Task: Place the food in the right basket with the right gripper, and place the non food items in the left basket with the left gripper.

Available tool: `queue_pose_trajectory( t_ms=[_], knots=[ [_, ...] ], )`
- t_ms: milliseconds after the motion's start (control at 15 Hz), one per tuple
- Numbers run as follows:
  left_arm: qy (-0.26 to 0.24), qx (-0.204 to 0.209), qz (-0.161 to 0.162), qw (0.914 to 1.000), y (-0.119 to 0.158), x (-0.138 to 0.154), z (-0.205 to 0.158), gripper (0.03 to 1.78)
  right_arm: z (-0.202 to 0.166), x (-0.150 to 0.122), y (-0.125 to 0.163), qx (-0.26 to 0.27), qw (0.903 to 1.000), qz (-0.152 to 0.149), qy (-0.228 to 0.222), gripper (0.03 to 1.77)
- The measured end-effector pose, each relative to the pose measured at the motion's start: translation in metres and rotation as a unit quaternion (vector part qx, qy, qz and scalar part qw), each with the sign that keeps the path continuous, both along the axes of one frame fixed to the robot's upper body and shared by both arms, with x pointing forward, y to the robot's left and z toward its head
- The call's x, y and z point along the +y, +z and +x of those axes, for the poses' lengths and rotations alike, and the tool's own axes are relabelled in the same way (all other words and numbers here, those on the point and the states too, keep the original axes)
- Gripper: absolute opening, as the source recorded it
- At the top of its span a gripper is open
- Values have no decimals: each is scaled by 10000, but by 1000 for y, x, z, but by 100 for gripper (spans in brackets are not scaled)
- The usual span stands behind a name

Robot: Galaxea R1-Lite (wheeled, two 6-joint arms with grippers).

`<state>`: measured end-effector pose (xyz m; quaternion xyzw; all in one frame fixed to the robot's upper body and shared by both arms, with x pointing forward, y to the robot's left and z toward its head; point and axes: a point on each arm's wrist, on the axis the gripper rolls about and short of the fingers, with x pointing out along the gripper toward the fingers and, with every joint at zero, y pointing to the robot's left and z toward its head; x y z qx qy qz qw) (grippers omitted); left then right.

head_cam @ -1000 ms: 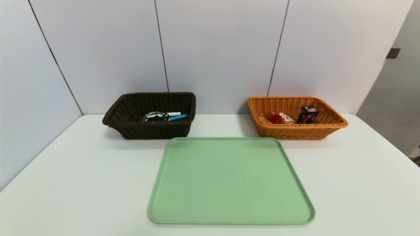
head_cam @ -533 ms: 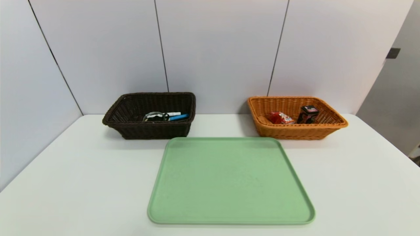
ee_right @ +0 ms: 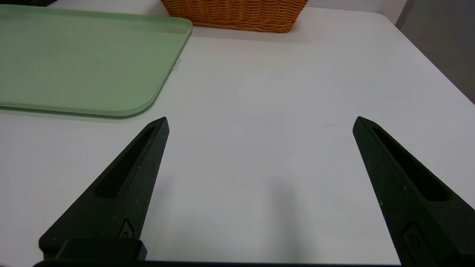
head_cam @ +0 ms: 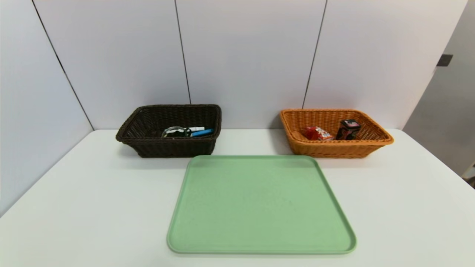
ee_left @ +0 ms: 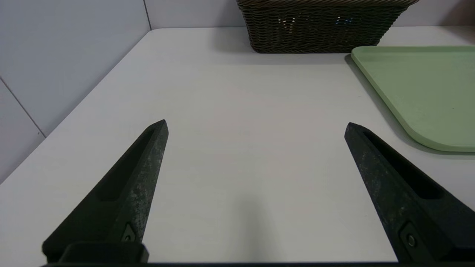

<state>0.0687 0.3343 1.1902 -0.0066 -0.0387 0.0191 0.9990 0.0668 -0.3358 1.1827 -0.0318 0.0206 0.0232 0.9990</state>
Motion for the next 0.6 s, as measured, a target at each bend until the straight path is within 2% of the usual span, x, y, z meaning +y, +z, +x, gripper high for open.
queue_pose_trajectory(
  t_ms=[267, 467, 600],
  knots=[
    [1, -2, -82, 10000, 0, 0, 0, 169, 0, 0, 0, -8, 10000, -26, -45, 171],
    [-1, 0, -143, 9999, 0, 0, 0, 169, 2, -1, 2, -250, 9995, 87, -165, 171],
    [1, -4, -186, 9998, 0, 0, 0, 169, 2, -1, 1, -229, 9995, 94, -185, 171]
  ],
)
